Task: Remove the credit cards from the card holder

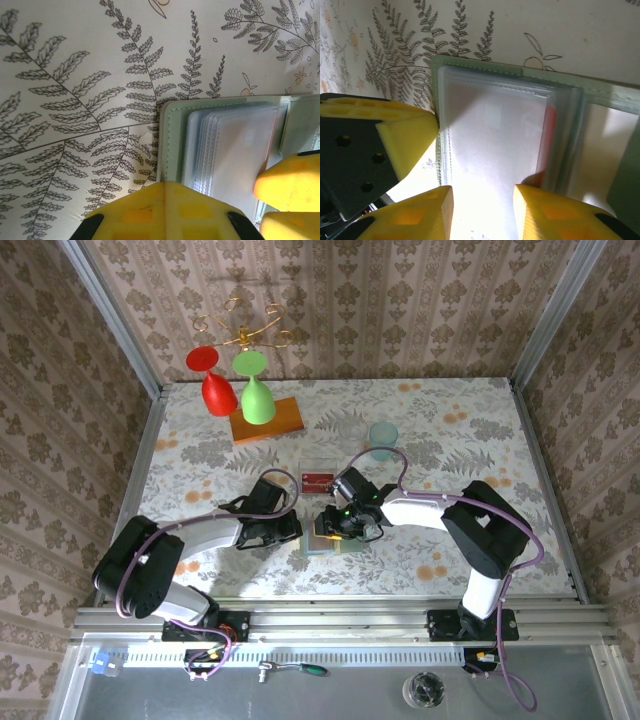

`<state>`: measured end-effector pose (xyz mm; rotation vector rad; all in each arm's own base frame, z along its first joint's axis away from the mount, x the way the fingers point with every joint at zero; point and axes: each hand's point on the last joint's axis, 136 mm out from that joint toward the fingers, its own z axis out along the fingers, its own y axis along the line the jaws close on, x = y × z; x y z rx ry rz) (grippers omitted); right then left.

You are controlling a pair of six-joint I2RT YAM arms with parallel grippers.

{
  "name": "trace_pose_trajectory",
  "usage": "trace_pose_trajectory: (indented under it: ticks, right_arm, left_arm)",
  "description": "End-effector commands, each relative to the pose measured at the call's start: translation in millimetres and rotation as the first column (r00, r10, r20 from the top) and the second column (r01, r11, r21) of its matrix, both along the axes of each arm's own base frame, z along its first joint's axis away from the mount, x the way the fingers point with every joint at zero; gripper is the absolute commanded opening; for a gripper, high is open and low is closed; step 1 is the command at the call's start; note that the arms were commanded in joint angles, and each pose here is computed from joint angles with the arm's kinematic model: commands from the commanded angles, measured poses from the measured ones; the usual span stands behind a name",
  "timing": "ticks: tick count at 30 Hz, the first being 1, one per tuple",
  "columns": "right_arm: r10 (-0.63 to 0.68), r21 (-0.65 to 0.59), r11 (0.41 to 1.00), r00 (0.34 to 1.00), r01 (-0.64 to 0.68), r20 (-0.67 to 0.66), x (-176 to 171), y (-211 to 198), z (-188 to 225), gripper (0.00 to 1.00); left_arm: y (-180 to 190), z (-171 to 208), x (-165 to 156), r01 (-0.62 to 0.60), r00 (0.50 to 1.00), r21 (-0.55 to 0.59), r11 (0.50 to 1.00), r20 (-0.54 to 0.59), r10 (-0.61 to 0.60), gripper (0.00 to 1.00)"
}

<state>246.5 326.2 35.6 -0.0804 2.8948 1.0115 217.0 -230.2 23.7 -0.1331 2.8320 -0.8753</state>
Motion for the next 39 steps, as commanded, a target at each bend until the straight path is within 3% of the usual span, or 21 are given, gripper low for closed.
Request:
trace_pose_trajectory:
  ticks: [1,13,26,39]
  right_arm:
    - [-0.011,-0.081,0.997,1.000,0.012,0.016,-1,-12,-3,0.38]
    - [-0.011,-0.146,0.989,0.999,0.017,0.041,-2,-26,0,0.38]
    - [-0.016,-0.140,0.990,0.999,0.021,0.040,-3,-27,-4,0.35]
    - [-0.034,-0.012,0.999,0.996,0.035,0.078,4,-9,28,0.30]
  left_arm:
    - [6,-9,-7,-0.007,0.999,0.041,0.999,-0.037,0.008,0.08]
    - [6,-7,-5,-0.006,0.999,0.045,0.999,-0.038,0.007,0.08]
    - [-3,32,5,-0.006,0.999,-0.025,1.000,0.048,0.007,0.11]
    - [-10,11,-6,0.003,1.000,-0.051,0.999,-0.011,-0.004,0.08]
